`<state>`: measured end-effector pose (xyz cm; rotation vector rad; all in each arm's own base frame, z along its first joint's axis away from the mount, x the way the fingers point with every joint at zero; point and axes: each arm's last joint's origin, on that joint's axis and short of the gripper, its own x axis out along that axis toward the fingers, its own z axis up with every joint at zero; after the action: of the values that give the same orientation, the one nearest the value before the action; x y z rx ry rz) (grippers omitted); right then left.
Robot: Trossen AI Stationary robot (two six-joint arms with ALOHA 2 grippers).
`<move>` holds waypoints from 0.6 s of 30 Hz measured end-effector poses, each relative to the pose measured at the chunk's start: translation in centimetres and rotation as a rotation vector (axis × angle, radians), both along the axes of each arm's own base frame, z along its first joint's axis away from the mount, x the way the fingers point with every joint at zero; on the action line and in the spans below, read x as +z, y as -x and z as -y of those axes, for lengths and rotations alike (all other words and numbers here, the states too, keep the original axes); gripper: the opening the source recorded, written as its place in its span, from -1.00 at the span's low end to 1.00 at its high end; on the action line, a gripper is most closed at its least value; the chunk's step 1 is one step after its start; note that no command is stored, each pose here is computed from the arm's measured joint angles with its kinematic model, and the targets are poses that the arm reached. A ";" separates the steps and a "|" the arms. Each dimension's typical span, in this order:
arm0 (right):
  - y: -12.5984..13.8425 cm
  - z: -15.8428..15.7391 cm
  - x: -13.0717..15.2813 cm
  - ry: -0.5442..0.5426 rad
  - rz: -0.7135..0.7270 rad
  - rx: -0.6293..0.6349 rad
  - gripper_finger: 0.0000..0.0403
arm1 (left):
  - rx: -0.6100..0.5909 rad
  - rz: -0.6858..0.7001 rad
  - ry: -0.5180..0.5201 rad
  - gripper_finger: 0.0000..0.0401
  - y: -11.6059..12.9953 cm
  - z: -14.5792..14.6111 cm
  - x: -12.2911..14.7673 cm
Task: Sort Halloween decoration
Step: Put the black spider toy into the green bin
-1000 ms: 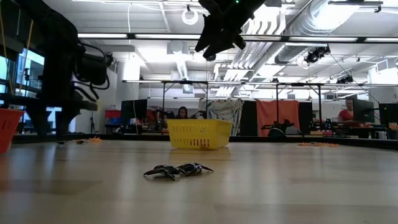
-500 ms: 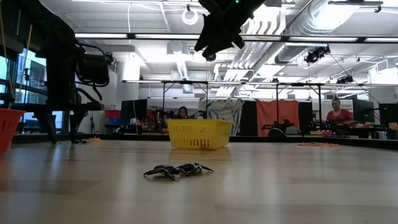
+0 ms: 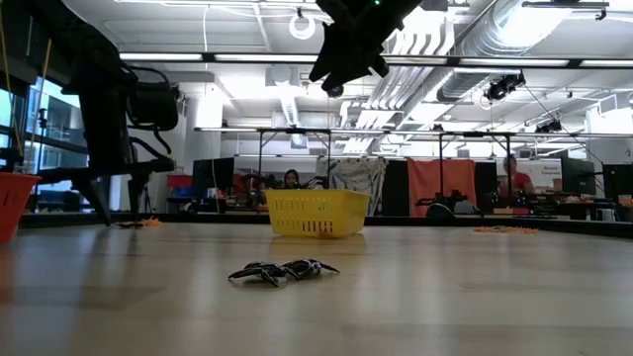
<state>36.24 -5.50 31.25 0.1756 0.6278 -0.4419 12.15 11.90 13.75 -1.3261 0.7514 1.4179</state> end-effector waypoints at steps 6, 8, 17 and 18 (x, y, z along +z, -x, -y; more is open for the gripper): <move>0.0 0.0 0.0 -0.005 0.002 -0.004 -0.14 | 0.008 -0.021 -0.026 -0.19 0.0 -0.1 0.1; 0.0 0.0 0.0 -0.006 0.003 -0.005 -0.14 | 0.000 -0.028 -0.046 -0.19 0.0 -0.2 0.1; 0.0 0.0 0.0 -0.017 0.008 -0.013 -0.14 | -0.087 -0.025 -0.111 -0.19 -0.2 -0.9 0.3; 0.0 0.0 0.0 -0.020 0.010 -0.015 -0.14 | -0.092 -0.026 -0.111 -0.19 -0.1 -0.9 0.3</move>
<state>36.24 -5.47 31.25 0.2016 0.6219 -0.4495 12.26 12.84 14.06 -1.1751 0.7313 1.3860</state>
